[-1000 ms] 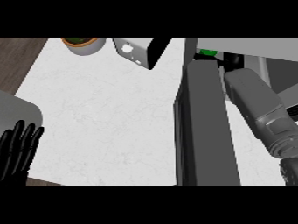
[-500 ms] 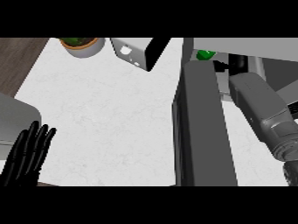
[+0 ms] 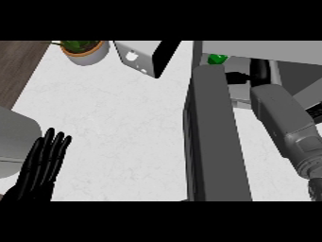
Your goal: Pick up the milk, place it into the microwave and close the microwave
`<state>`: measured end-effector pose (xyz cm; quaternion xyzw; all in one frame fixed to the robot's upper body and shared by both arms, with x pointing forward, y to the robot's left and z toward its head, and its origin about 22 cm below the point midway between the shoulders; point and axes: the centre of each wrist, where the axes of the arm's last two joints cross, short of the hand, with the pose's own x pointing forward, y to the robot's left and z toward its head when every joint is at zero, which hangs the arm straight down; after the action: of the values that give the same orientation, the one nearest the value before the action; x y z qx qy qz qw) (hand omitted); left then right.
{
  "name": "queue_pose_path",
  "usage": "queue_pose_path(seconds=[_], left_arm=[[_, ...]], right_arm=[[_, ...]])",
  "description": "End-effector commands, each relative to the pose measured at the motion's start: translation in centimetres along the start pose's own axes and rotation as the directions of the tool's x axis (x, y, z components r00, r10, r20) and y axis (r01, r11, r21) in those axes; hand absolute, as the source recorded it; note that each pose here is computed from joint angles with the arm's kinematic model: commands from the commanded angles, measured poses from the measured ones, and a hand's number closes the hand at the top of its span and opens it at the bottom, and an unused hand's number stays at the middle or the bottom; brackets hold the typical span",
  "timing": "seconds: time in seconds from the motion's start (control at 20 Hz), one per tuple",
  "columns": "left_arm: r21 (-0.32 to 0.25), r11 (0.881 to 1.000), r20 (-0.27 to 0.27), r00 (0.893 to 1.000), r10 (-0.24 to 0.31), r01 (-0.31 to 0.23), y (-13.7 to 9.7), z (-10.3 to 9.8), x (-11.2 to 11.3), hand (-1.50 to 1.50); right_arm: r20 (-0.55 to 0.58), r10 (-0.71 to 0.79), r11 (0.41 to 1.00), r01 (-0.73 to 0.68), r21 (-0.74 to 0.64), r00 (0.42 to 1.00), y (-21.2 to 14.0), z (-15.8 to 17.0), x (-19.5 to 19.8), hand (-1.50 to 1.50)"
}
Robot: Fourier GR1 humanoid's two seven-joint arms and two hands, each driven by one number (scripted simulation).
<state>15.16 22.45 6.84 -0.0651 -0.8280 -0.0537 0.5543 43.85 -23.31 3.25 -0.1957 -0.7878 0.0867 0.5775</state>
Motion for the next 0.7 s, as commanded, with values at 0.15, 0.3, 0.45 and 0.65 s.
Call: queue_pose_path(seconds=[0.15,0.3,0.45,0.65], left_arm=[[-0.006,1.0,-0.016,1.0,0.002,-0.002,-0.5,-1.0,-1.1,-1.5],[-0.032,0.999,-0.045,0.999,0.013,-0.014,-0.9,-0.7,-1.1,-1.5],[-0.056,0.998,-0.057,0.998,0.028,-0.031,-1.4,-0.3,-1.4,-1.5],[-0.094,0.995,-0.077,0.997,0.029,-0.036,-1.7,-2.4,-2.8,-1.5]], right_arm=[[-0.014,-0.063,0.998,0.064,0.031,0.998,0.1,1.9,-2.0,-1.5],[-0.004,-0.095,0.994,0.095,0.048,0.995,0.3,3.0,-2.9,-1.5],[-0.022,-0.163,0.984,0.164,0.071,0.986,0.8,3.9,-3.5,-1.5],[-0.031,-0.243,0.964,0.245,0.107,0.969,1.1,6.4,-5.5,-1.5]])
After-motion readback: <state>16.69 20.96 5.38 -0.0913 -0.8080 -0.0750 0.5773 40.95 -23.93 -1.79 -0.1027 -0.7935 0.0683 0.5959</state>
